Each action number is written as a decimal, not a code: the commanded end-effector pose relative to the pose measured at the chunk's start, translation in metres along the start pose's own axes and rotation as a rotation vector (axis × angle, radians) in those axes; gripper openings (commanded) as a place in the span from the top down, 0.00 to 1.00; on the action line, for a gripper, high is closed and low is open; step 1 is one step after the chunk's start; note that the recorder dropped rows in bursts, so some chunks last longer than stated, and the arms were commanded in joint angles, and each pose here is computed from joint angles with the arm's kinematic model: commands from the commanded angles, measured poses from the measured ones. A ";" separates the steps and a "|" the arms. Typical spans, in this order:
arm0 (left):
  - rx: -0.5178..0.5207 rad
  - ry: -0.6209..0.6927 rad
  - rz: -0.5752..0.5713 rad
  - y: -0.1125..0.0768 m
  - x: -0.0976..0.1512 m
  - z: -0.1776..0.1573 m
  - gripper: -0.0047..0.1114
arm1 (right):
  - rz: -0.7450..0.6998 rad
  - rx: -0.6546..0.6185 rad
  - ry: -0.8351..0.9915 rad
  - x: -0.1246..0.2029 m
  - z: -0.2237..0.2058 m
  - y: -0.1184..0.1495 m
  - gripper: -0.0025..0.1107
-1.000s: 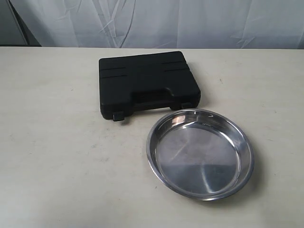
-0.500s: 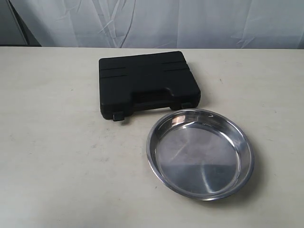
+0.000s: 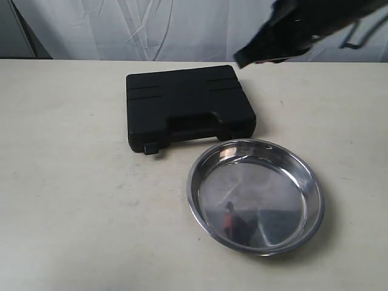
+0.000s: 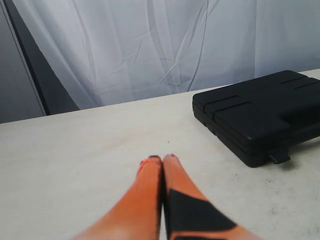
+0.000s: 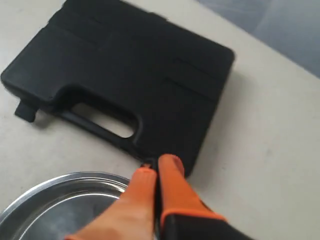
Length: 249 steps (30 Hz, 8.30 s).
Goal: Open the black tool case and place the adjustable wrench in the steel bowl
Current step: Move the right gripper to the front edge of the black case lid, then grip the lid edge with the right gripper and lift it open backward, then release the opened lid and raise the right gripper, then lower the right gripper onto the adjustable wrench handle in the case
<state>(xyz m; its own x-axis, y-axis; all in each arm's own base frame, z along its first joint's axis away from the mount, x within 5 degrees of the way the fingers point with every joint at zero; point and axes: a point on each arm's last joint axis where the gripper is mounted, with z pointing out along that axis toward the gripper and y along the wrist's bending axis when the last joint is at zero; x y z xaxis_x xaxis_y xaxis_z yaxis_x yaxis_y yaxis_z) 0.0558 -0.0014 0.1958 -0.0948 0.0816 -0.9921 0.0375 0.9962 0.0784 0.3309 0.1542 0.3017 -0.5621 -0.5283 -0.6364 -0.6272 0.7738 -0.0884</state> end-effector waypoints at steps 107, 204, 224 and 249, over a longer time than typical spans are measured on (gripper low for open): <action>0.004 -0.005 -0.002 0.000 -0.001 0.000 0.96 | -0.717 0.328 -0.152 -0.075 0.107 0.006 0.99; 0.004 -0.005 -0.002 0.000 -0.001 0.000 0.96 | 0.037 -0.183 0.476 -0.013 0.162 -0.040 0.99; 0.004 -0.005 -0.002 0.000 -0.001 0.000 0.96 | -0.240 -0.125 0.260 -0.010 0.216 -0.043 0.61; 0.004 -0.005 -0.002 0.000 -0.001 0.000 0.96 | -0.223 -0.183 0.241 -0.015 0.220 -0.022 0.62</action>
<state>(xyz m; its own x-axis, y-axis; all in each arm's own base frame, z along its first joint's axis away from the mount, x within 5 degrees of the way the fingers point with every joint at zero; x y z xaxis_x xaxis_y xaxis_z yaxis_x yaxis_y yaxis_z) 0.0558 -0.0014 0.1958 -0.0948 0.0816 -0.9921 0.0375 0.9962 0.0784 0.4717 0.2244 0.1436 -0.4998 -0.7536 -0.4269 -0.8194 0.5712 -0.0489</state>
